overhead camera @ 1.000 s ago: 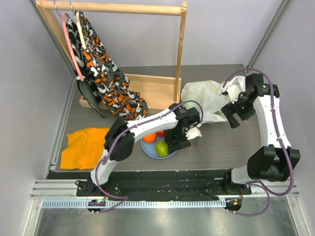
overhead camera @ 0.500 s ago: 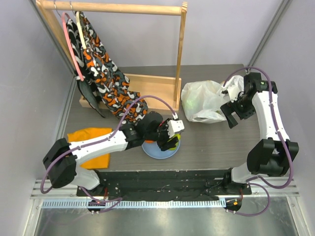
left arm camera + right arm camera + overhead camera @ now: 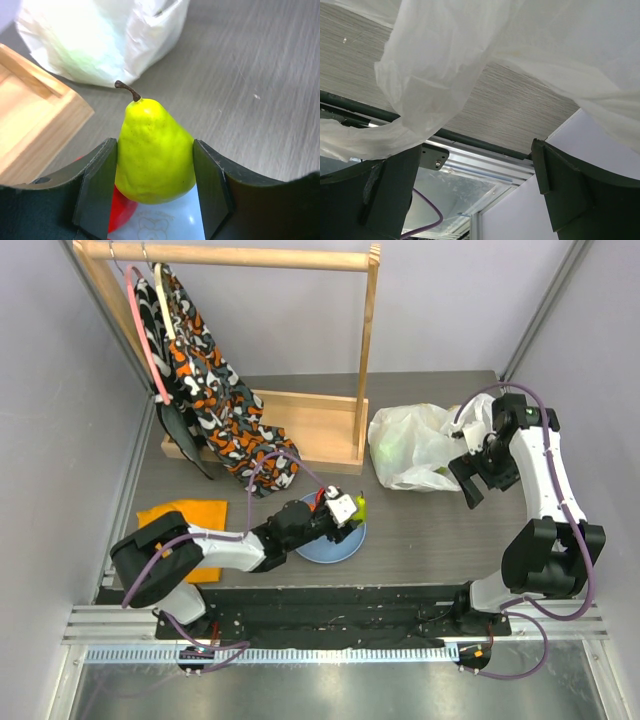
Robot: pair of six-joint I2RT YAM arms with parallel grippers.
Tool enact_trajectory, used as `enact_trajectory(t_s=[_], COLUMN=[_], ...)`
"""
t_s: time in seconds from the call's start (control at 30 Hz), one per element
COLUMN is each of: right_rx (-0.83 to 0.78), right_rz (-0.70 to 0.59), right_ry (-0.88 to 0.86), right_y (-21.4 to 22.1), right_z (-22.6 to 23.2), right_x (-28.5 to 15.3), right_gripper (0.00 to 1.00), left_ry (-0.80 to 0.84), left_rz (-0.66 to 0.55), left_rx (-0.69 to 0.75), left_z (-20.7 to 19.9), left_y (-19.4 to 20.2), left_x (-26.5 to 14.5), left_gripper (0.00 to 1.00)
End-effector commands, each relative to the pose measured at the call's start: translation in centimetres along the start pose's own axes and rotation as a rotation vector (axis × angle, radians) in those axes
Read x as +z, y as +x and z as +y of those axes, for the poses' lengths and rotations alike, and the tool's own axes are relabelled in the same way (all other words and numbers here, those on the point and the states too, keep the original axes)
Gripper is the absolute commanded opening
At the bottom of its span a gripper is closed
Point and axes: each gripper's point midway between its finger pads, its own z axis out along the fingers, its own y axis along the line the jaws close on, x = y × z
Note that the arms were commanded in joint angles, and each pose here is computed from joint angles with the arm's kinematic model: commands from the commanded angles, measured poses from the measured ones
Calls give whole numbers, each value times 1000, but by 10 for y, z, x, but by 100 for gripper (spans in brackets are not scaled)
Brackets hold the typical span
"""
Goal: Take the fake fruits out of the plastic bag
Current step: Adjust the fake fruit on the plate.
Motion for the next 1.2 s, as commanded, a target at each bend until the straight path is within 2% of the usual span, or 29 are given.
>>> enact_trajectory(t_s=[0.0,0.13,0.17,0.27,0.4,0.47,0.57,0.63,0.73,0.83,0.9,0.93,1.0,1.03,1.1,1.13,1.17], right_rx=[19,13,14,10,7,13,13,11,11,13,8,5,2,2,2,2,2], right_rz=[69,75,72,65,66,60,66,70,71,79,81,83,76,72,60,56,47], right_ry=[19,49,59,60,52,47,40,39,41,37,33,32,33,30,23,21,21], right_y=[16,15,15,15,21,23,26,27,26,26,27,28,27,26,24,22,20], right_z=[-1,-8,-10,-8,-3,0,3,3,2,2,3,3,3,3,4,4,4], right_x=[-2,-8,-10,-11,-6,-6,-4,-3,-3,-2,-3,-3,-4,-4,-5,-6,-8], right_gripper=[100,100,100,100,100,100,100,100,100,100,100,100,100,100,100,100,100], left_ry=[-77,-41,19,68,58,47,36,36,26,29,32,42,50,44,45,26,21], left_rz=[-249,-235,-233,-194,-160,-151,-131,-113,-98,-110,-109,-111,-108,-113,-129,-128,-136], left_rx=[-8,-44,-37,-33,-23,-4,1,-2,-1,27,27,23,10,15,55,80,102], left_z=[9,-5,-17,-30,-29,-27,-26,-27,-26,-26,-27,-29,-33,-33,-39,-38,-41], left_y=[-54,-41,-37,-21,-10,-7,0,8,14,13,14,14,15,14,8,6,4], left_x=[-6,-17,-18,-18,-18,-17,-16,-14,-9,-6,-6,-7,-10,-11,-15,-17,-22], left_gripper=[0,0,0,0,1,7,10,10,1,1,9,23,41,54,72,93,97])
